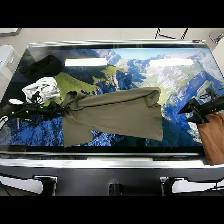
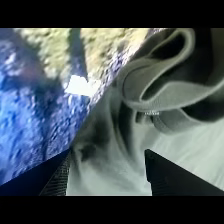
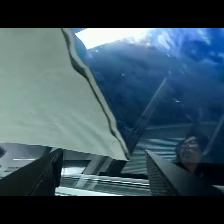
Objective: Fold the clothes and pants, and hang the long-sleeved shirts on hangers.
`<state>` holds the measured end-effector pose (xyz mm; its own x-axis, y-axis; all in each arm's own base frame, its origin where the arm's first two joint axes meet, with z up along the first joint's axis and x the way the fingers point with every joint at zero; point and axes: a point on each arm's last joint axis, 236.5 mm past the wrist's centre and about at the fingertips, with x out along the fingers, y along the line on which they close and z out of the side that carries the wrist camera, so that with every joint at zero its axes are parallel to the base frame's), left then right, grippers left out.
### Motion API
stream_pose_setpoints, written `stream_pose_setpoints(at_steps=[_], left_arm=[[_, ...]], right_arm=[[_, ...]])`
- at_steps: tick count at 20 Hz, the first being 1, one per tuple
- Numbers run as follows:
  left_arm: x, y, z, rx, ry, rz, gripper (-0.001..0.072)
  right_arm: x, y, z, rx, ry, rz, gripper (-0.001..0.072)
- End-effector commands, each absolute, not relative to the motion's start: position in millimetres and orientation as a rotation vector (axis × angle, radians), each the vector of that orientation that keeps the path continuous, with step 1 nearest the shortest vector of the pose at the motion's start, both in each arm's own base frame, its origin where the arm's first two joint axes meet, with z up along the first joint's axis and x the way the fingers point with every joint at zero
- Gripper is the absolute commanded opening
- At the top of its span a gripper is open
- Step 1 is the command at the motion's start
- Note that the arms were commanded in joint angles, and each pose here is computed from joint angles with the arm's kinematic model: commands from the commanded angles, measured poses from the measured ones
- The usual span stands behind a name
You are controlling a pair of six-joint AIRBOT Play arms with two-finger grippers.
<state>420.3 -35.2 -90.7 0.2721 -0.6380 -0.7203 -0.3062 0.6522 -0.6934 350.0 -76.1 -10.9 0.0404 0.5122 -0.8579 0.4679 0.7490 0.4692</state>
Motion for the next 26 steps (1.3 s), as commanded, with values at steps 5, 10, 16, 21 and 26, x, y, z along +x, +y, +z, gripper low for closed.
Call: stream_pose_setpoints(at_steps=[5, 10, 16, 21, 26], left_arm=[[423.3, -56.7, -99.3, -0.885, 1.334, -0.303, 0.0084], [409.5, -60.5, -83.1, -0.865, 1.363, -0.392, 0.0022], [406.6, -53.1, -58.6, -0.791, 1.328, -0.398, 0.0022], [406.8, -53.6, -42.1, -0.775, 1.3, -0.408, 0.0022], [420.4, -53.4, 44.9, -0.663, 1.136, -0.473, 0.002]], right_arm=[[322.1, -59.3, -37.1, 0.711, 1.733, 0.034, 0.0606], [299.3, -26.4, -78.2, 0.694, 1.823, 0.023, 0.0632], [282.5, 22.9, -107.3, 0.761, 1.849, 0.097, 0.0631], [273.6, 64.2, -105.2, 0.693, 1.911, 0.181, 0.0248], [344.9, 54.8, -26.3, 0.586, 1.595, 0.256, 0.0037]])
